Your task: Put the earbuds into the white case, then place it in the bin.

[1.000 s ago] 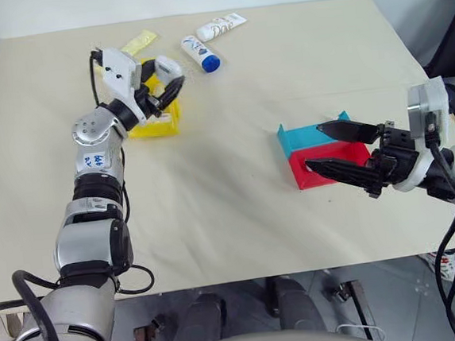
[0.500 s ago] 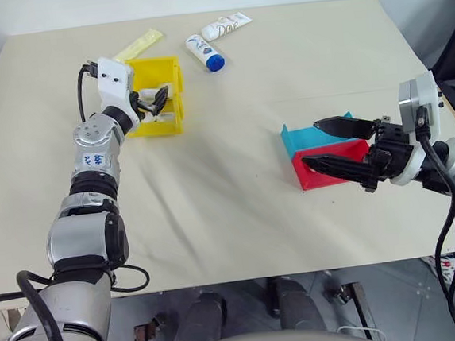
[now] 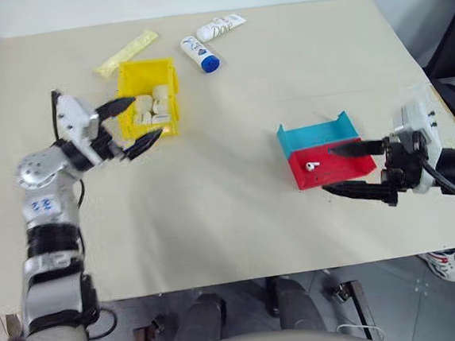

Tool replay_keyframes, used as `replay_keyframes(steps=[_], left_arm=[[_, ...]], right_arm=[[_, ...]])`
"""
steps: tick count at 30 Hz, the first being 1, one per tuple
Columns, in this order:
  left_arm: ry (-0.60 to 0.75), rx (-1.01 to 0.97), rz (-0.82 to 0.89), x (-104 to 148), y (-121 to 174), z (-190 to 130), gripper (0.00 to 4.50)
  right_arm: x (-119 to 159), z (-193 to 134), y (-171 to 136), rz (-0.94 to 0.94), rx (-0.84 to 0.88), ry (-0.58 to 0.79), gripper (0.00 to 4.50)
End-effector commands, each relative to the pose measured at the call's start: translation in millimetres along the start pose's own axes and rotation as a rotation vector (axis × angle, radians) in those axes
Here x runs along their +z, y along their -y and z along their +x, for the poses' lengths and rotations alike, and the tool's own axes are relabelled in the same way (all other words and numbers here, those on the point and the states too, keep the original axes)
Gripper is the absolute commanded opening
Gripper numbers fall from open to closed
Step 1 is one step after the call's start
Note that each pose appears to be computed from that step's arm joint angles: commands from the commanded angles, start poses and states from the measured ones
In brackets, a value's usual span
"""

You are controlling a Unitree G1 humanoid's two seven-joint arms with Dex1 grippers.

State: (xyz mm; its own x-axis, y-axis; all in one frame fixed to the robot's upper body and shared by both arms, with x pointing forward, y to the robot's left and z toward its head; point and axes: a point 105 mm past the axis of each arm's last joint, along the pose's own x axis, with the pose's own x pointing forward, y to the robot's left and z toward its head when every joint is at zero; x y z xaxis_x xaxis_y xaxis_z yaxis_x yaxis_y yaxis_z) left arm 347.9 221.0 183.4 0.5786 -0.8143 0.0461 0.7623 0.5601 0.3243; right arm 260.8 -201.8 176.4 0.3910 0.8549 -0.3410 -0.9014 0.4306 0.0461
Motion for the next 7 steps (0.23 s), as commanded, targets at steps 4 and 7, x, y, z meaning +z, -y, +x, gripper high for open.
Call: replay_keyframes(steps=[4,7], left_arm=[[-0.038,-0.011,-0.009,4.5,5.7,-28.2,4.43],[-0.028,-0.031,-0.024,4.5,10.1,-29.9,4.43]], right_arm=[[-6.5,-24.5,14.2,-0.028,-0.025,-0.015,4.50],[-10.9,-29.3,20.6,-0.031,-0.035,-0.026,4.50]])
